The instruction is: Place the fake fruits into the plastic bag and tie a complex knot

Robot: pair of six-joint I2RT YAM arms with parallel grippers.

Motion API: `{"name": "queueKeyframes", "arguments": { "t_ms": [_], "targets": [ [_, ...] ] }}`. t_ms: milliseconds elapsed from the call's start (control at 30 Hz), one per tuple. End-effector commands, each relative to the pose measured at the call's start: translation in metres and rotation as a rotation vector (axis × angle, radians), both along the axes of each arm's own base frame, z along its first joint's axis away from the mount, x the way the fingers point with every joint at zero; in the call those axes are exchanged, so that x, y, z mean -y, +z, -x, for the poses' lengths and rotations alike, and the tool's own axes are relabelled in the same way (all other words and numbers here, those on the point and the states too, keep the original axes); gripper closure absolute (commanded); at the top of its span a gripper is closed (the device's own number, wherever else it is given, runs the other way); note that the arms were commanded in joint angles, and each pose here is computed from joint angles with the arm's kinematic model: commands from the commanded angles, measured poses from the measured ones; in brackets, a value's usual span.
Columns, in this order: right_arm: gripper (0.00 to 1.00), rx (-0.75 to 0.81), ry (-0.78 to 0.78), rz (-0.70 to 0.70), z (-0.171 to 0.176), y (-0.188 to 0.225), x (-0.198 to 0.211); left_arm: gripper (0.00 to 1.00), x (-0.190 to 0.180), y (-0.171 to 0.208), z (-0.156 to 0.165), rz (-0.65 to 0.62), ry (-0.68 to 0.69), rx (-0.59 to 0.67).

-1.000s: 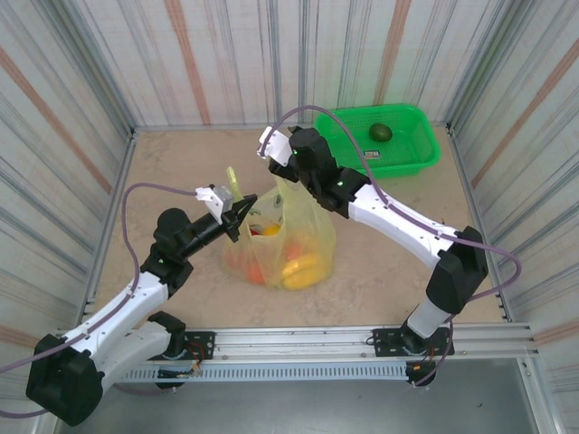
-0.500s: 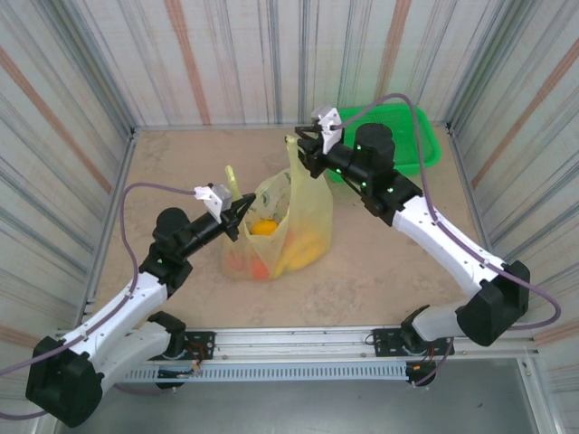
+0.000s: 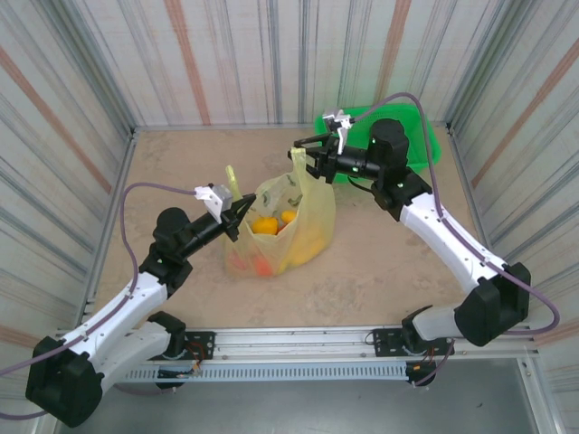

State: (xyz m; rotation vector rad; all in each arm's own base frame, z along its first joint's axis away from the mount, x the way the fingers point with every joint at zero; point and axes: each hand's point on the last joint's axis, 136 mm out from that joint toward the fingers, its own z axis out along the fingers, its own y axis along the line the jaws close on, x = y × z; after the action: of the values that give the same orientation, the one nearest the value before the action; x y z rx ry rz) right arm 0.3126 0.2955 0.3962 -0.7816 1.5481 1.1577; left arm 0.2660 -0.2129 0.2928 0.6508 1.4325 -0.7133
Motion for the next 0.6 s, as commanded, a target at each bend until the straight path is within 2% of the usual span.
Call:
{"name": "queueKeyframes", "arguments": {
  "t_ms": [0,67,200,333,567],
  "targets": [
    [0.46,0.110,-0.085,0.079,0.006,0.013,0.018,1.00,-0.003,0.025,0.006,0.028,0.005,0.072],
    [0.41,0.167,-0.201,0.141,0.000,0.013,0.035,1.00,-0.006,0.027,0.006,0.028,0.020,0.083],
    [0.36,0.281,-0.305,0.312,0.005,-0.002,0.058,1.00,-0.009,0.029,0.006,0.032,0.035,0.095],
    [0.28,0.389,-0.347,0.375,0.018,-0.008,0.075,1.00,-0.008,0.028,0.005,0.031,0.029,0.090],
    [0.28,0.457,-0.369,0.446,0.024,-0.010,0.096,1.00,-0.004,0.025,0.005,0.024,0.007,0.084]
  ]
}}
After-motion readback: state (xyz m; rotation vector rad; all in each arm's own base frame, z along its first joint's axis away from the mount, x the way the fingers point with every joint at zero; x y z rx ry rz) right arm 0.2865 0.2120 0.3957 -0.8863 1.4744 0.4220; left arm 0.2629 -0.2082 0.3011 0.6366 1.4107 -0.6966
